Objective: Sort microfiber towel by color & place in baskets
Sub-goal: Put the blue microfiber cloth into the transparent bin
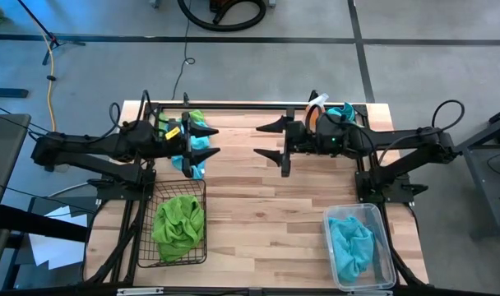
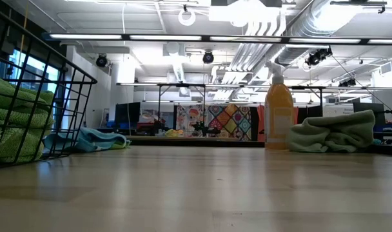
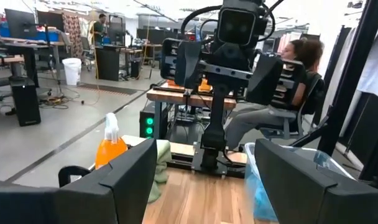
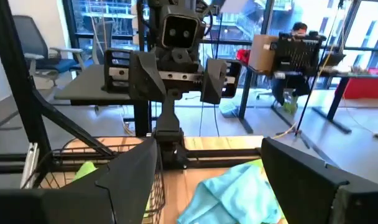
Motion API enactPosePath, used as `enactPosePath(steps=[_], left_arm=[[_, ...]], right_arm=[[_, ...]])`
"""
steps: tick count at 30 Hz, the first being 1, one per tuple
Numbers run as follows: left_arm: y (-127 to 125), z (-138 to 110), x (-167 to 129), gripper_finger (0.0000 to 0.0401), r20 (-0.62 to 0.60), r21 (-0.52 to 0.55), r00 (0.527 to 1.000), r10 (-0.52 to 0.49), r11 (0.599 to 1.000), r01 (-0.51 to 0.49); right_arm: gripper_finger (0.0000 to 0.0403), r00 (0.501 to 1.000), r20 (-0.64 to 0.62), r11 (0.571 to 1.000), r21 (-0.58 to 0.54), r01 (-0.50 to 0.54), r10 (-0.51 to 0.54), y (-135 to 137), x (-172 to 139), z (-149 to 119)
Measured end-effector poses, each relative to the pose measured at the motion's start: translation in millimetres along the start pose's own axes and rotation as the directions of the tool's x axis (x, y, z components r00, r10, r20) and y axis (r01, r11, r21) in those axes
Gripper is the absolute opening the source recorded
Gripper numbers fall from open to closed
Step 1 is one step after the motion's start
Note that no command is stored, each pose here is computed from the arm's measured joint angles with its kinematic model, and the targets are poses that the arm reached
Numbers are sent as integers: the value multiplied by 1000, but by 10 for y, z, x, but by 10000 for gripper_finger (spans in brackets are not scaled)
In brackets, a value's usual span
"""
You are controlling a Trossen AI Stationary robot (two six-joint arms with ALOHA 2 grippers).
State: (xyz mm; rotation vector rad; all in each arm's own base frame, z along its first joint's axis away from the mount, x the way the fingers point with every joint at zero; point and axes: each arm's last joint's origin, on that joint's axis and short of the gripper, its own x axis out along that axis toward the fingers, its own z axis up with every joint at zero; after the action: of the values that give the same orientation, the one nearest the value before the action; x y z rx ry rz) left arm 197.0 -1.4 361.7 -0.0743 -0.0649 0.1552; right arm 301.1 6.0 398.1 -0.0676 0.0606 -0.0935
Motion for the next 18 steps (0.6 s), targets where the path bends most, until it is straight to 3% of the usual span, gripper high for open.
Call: enactPosePath(steps=[18], left_arm=[[-3, 24, -2, 257, 23, -3, 1000, -10, 1000, 10]], right_arm=[[287, 1000, -5, 999, 37, 10, -10, -2, 1, -5]])
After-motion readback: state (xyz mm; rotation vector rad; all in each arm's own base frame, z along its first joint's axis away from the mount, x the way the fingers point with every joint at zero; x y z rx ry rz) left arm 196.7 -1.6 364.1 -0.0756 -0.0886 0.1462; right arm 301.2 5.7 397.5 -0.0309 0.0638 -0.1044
